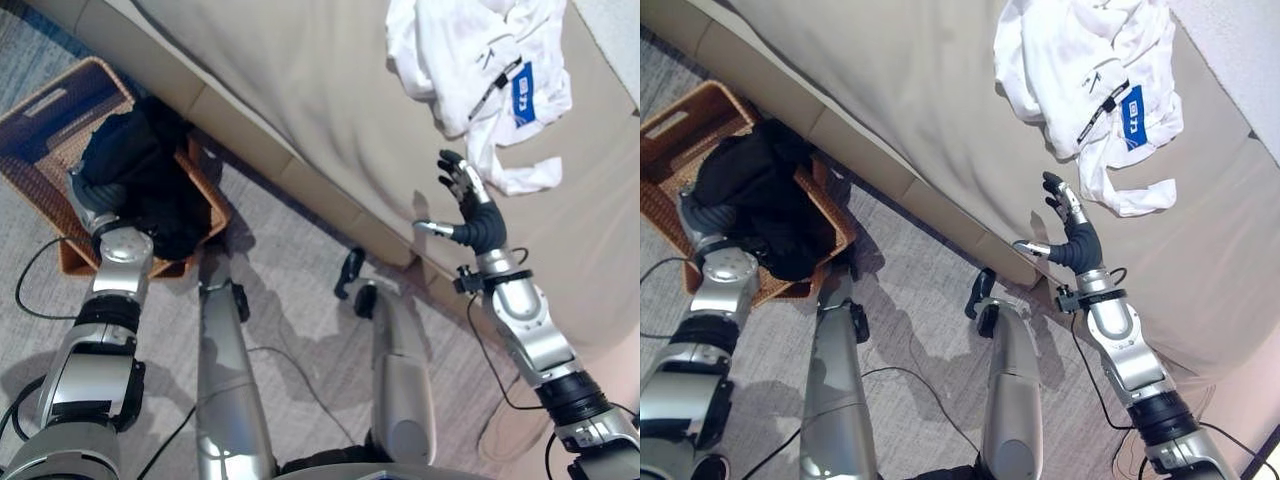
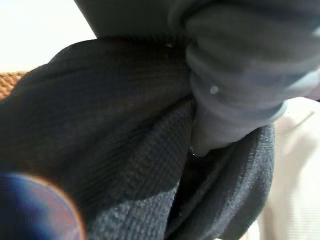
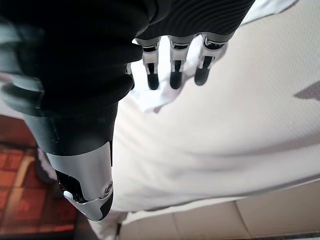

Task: Pick up clothes into the bucket

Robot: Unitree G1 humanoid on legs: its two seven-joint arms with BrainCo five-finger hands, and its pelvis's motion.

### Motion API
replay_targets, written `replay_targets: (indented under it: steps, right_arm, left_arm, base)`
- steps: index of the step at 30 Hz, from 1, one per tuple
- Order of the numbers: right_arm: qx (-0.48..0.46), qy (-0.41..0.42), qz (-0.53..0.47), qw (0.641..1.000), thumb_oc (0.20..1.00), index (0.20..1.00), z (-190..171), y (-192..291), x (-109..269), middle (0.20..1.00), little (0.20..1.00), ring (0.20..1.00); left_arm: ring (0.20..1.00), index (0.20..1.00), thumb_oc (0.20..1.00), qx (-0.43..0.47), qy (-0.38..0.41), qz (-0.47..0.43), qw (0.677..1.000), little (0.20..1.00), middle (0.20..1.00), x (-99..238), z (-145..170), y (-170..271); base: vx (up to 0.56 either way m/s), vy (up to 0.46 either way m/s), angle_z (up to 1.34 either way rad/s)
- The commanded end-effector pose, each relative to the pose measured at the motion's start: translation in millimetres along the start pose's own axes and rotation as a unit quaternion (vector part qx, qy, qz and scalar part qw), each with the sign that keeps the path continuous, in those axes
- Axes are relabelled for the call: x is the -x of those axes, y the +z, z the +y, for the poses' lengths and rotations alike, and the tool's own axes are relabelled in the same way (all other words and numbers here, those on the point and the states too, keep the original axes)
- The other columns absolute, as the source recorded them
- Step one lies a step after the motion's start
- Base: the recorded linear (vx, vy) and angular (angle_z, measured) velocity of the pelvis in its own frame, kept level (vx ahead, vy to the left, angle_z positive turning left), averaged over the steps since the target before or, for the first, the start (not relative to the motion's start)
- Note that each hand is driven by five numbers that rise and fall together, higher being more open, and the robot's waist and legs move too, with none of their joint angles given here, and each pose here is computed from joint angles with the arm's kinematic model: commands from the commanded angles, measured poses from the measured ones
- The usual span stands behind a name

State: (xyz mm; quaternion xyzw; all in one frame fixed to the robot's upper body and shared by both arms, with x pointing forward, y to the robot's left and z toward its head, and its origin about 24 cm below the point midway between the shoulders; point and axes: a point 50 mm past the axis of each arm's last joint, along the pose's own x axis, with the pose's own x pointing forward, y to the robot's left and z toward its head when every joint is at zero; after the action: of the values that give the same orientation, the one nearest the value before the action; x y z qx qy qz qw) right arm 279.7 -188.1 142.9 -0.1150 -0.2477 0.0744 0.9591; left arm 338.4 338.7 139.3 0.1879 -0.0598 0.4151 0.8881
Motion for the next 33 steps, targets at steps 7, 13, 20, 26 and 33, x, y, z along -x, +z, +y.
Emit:
replay_targets:
  steps: [7,13,20,26,33]
  right_arm:
    - [-0.005,-0.012,-0.045,0.999,1.000,1.000,-13,17,2,1.000,1.000,1.000]
    - [-0.009,-0.008,-0.042,0.999,1.000,1.000,-10,16,3,1.000,1.000,1.000]
    - [-0.013,-0.018,-0.038,0.999,1.000,1.000,-12,14,2,1.000,1.000,1.000]
    - [-0.019,-0.035,-0.034,0.999,1.000,1.000,-15,12,2,1.000,1.000,1.000]
    - [-0.016,-0.085,-0.006,0.996,1.000,1.000,-23,-1,9,1.000,1.000,1.000]
  left_arm:
    - [0.200,0.200,0.200,0.008,0.087,0.047,0.995,0.200,0.200,-15,36,-12]
    - [0.200,0.200,0.200,0.040,0.126,0.083,0.988,0.200,0.200,-15,47,-23]
    - [1.000,1.000,1.000,0.054,0.099,0.071,0.991,1.000,1.000,-13,40,-19]
    - [1.000,1.000,1.000,0.100,0.092,0.050,0.990,1.000,1.000,-8,30,-10]
    - [1.000,1.000,1.000,0.252,0.047,0.012,0.967,1.000,1.000,30,3,-4]
  base:
    - [0.00,0.000,0.00]
    - [0.00,0.000,0.00]
    - [0.00,0.000,0.00]
    - [0.00,0.000,0.00]
    - [0.00,0.000,0.01]
